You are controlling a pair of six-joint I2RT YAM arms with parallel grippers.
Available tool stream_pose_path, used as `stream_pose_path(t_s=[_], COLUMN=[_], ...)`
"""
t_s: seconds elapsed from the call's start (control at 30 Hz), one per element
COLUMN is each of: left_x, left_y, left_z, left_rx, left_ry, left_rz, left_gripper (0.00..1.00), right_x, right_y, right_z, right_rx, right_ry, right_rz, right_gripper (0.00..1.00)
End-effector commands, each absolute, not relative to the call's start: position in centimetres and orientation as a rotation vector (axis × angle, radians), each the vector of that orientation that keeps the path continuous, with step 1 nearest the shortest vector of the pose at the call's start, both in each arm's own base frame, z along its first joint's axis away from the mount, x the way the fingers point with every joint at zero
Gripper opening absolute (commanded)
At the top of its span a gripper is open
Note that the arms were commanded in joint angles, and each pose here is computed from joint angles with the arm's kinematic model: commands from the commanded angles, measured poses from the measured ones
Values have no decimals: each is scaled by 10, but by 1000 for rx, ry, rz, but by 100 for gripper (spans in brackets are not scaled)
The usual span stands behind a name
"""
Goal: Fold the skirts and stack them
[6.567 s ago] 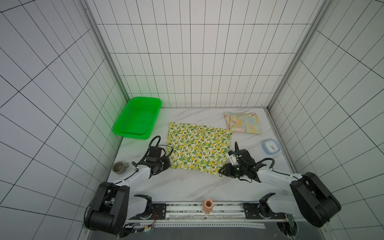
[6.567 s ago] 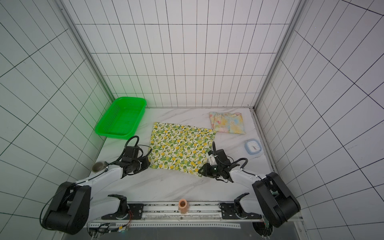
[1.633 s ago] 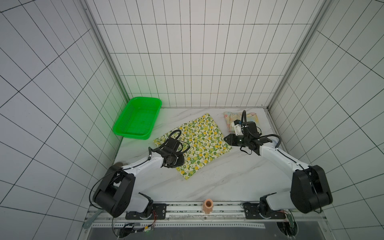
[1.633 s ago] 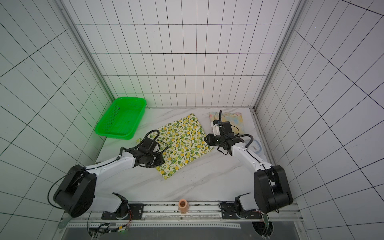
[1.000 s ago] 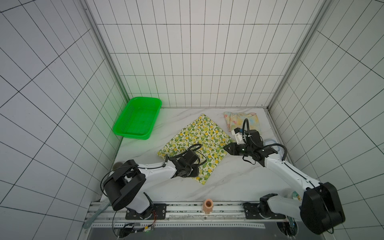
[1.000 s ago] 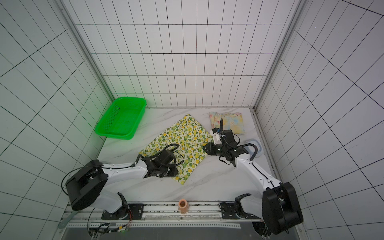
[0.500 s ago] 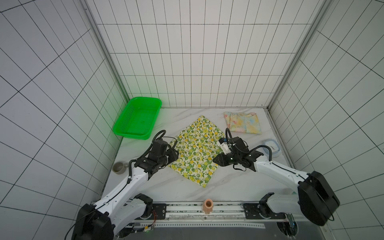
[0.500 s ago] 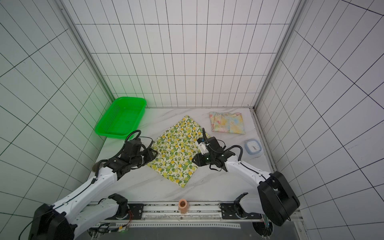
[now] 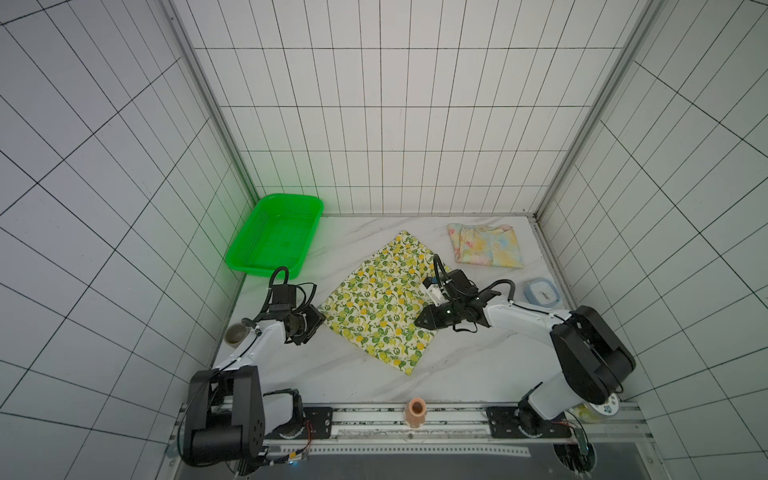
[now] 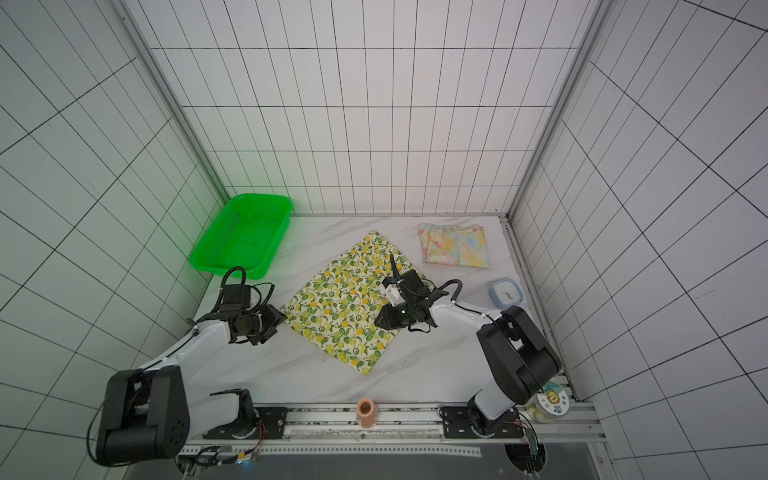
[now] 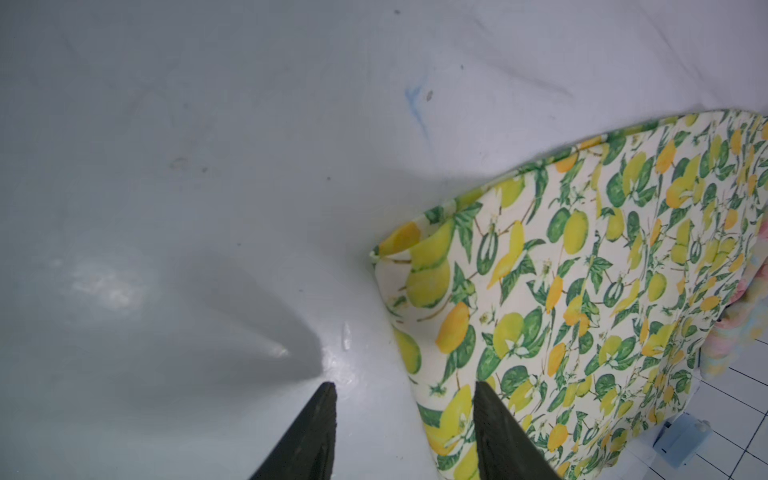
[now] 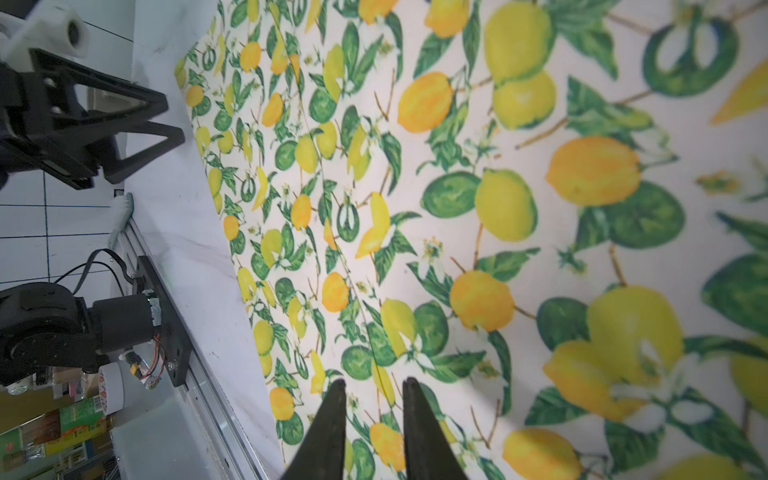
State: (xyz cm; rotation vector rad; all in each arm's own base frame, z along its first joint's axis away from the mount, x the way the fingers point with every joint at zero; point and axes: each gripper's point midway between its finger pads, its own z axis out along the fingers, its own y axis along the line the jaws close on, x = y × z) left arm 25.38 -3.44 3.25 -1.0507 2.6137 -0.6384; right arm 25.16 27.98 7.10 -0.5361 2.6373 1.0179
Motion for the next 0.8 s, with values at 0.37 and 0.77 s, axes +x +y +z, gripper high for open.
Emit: stream_pose_path(t_s=[0.37, 0.77], left_x=[286, 296], left_y=[-13, -10], left_z=[32, 20], left_rx=[-1017, -1044], left_ry=[2524, 2487], left_rz=[-524, -520], left_gripper=[45, 32], right_x=[261, 261], right_y=[298, 294], right_z=[84, 81], right_rx=[-620, -608], right_ry=[2630, 2650], right_rz=[1073, 1039], right_gripper=[25, 25])
